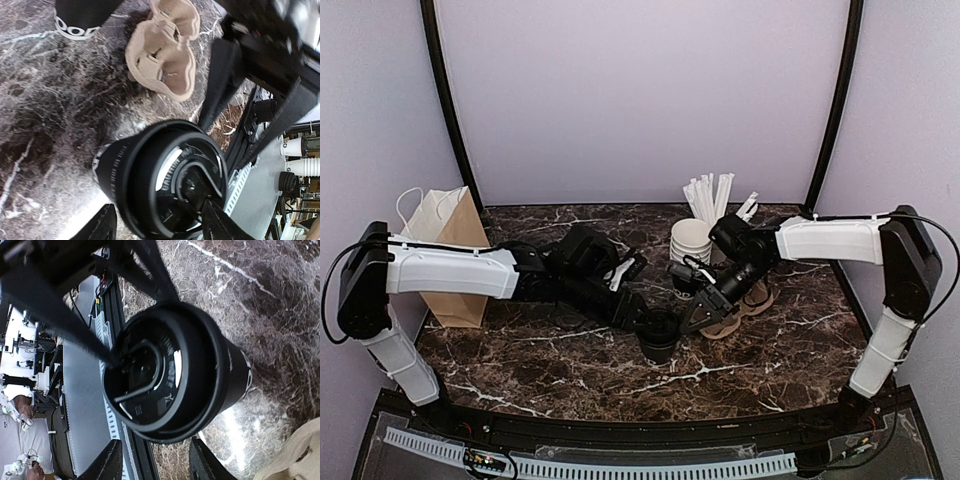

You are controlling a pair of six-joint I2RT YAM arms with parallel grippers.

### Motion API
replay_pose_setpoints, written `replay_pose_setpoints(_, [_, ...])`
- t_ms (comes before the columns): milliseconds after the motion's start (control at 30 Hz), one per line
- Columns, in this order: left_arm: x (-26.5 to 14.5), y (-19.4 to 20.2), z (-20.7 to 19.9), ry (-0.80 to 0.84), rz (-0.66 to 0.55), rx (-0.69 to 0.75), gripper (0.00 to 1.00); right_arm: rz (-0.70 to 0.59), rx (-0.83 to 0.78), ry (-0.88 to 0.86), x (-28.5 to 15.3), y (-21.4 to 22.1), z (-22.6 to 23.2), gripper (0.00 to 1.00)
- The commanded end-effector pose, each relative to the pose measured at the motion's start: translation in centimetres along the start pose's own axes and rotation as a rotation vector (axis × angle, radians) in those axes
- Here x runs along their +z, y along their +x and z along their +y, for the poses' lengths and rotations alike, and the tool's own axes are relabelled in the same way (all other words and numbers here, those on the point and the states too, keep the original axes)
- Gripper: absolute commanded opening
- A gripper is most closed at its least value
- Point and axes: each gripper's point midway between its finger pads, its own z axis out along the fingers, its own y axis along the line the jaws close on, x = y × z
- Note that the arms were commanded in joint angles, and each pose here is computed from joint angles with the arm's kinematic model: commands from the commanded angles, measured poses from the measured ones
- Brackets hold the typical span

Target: Pack the takeout coffee

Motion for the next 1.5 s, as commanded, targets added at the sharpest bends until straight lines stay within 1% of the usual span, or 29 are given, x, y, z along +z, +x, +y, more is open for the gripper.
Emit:
replay_pose_setpoints(0, [-1.3, 0.2, -1.4, 0.017, -0.017, 0.003, 0.61, -0.009, -0.017, 0.001, 0.2, -1.7, -0.3, 0.45])
replay_pose_setpoints(333, [-2.0, 1.5, -0.9, -0.012, -0.016, -0.033, 0.61, -0.02, -0.04, 0.089, 0.1, -3.0, -1.9, 0.43])
replay_pose_setpoints(467, [-2.3, 1.4, -0.2, -0.07, -0.011, -0.023, 0.61, -0.024, -0.048, 0.101, -0.3, -2.6, -1.4, 0.44])
replay_pose_setpoints(567, [-2.3, 0.9, 0.1, -0.102, -0.01, -0.007, 0.61, -0.028, -0.05, 0.122, -0.9, -1.7, -0.9, 0.46])
replay_pose_setpoints(800, [-2.9, -2.2, -2.5, -0.03, -0.099, 0.036, 0.62, -0.059, -0.045, 0.12, -1.3, 1.4, 0.5, 0.56])
replay_pose_setpoints(900, [-2.5, -2.8, -2.6, -0.021, -0.114, 0.043, 0.61, -0.091, -0.046, 0.109, -1.3, 1.1, 0.9, 0.57])
replay_pose_setpoints(1100, [-0.8, -3.0, -1.2, -0.066, -0.102, 0.018, 0.59, -0.105, -0.015, 0.087, -0.7, 0.5, 0.4, 0.57])
replay_pose_setpoints(1267, [0.0, -2.2, -0.1, -0.083, -0.09, -0.034, 0.59, -0.07, -0.018, 0.047, 0.7, 0.7, 0.9, 0.55])
replay_pose_setpoints(1467, [0.5, -1.0, 0.8, -0.1, -0.063, -0.075, 0.55, -0.06, 0.003, 0.026, 1.4, 0.3, 0.8, 0.49])
